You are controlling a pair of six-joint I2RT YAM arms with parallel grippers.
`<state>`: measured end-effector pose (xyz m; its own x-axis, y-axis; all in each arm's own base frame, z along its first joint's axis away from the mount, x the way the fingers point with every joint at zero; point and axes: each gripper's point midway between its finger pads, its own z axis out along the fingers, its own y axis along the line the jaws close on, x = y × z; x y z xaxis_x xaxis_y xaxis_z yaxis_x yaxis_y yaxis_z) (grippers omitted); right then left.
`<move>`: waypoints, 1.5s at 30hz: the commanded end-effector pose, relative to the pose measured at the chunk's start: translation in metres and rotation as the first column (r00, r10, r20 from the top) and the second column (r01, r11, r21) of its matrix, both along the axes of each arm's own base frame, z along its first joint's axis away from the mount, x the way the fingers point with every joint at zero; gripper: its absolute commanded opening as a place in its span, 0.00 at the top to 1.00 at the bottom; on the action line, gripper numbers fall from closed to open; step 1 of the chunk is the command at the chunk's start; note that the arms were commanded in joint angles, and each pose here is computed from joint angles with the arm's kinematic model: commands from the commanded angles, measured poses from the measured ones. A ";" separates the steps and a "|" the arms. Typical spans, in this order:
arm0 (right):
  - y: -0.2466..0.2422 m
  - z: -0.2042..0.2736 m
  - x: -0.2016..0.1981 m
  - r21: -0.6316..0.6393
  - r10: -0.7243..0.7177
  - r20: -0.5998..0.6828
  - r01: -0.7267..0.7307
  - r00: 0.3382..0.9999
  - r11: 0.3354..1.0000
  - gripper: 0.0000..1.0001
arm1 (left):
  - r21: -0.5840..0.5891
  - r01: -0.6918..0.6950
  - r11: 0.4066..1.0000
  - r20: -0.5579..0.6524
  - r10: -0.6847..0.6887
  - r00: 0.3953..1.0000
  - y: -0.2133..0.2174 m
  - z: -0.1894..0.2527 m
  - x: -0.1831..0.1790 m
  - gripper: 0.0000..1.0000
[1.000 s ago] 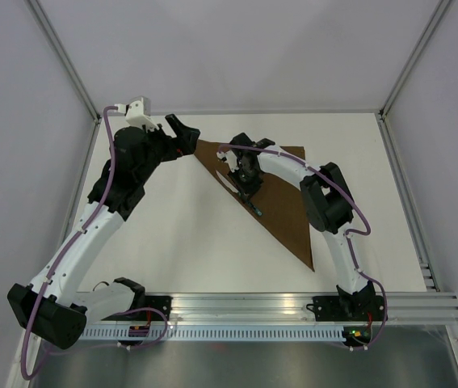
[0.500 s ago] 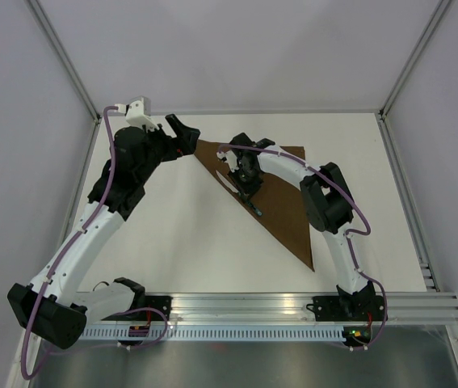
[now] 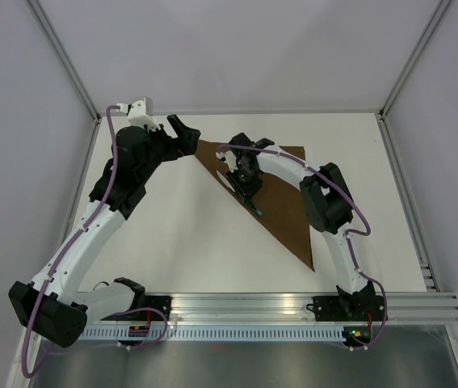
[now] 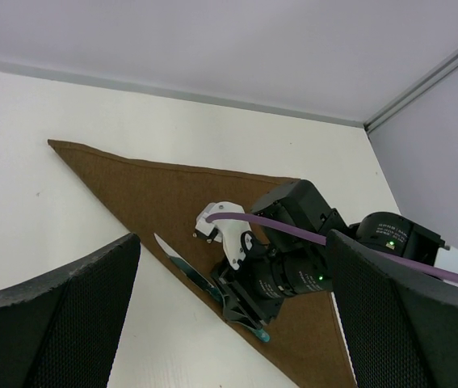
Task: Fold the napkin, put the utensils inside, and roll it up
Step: Place the knife on the napkin, then fold the napkin at the center of the board.
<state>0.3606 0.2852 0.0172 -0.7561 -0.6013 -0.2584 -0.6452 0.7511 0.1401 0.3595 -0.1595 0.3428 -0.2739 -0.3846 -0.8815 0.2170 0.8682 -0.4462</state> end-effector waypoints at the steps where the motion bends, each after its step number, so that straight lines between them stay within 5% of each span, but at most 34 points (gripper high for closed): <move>1: 0.000 0.029 0.009 0.007 -0.025 0.051 0.024 0.998 1.000 0.57 | 0.036 -0.017 0.999 0.054 0.015 0.998 0.006 0.015 0.004 0.00; 7: 0.003 0.060 0.010 0.050 -0.017 0.097 0.012 0.995 0.999 0.44 | 0.049 -0.019 0.999 0.115 0.013 0.993 0.010 0.031 0.000 0.00; 13: -0.003 0.092 0.016 0.085 -0.039 0.156 0.026 0.987 0.996 0.43 | 0.057 0.028 0.998 0.208 -0.040 0.977 0.004 0.048 -0.004 0.00; 19: -0.056 0.129 0.052 0.212 -0.202 0.172 0.164 0.964 0.963 0.43 | 0.135 0.202 0.970 0.258 -0.231 0.938 -0.037 0.014 -0.017 0.00; 23: -0.119 0.161 0.080 0.280 -0.345 0.239 0.276 0.908 0.919 0.43 | 0.322 0.287 0.902 0.294 -0.383 0.876 -0.099 -0.014 -0.046 0.00; 32: -0.214 0.200 0.093 0.457 -0.540 0.231 0.400 0.809 0.794 0.43 | 0.599 0.340 0.725 0.161 -0.525 0.836 -0.185 -0.131 -0.103 0.00; 34: -0.238 0.194 0.093 0.469 -0.581 0.213 0.440 0.785 0.766 0.43 | 0.681 0.355 0.641 0.136 -0.586 0.799 -0.205 -0.158 -0.126 0.00; 38: -0.253 0.182 0.093 0.478 -0.605 0.185 0.467 0.774 0.744 0.45 | 0.772 0.332 0.542 0.160 -0.672 0.723 -0.234 -0.189 -0.162 0.00; 45: -0.261 0.176 0.093 0.470 -0.619 0.184 0.485 0.764 0.737 0.47 | 0.783 0.394 0.482 0.147 -0.758 0.635 -0.281 -0.226 -0.205 0.07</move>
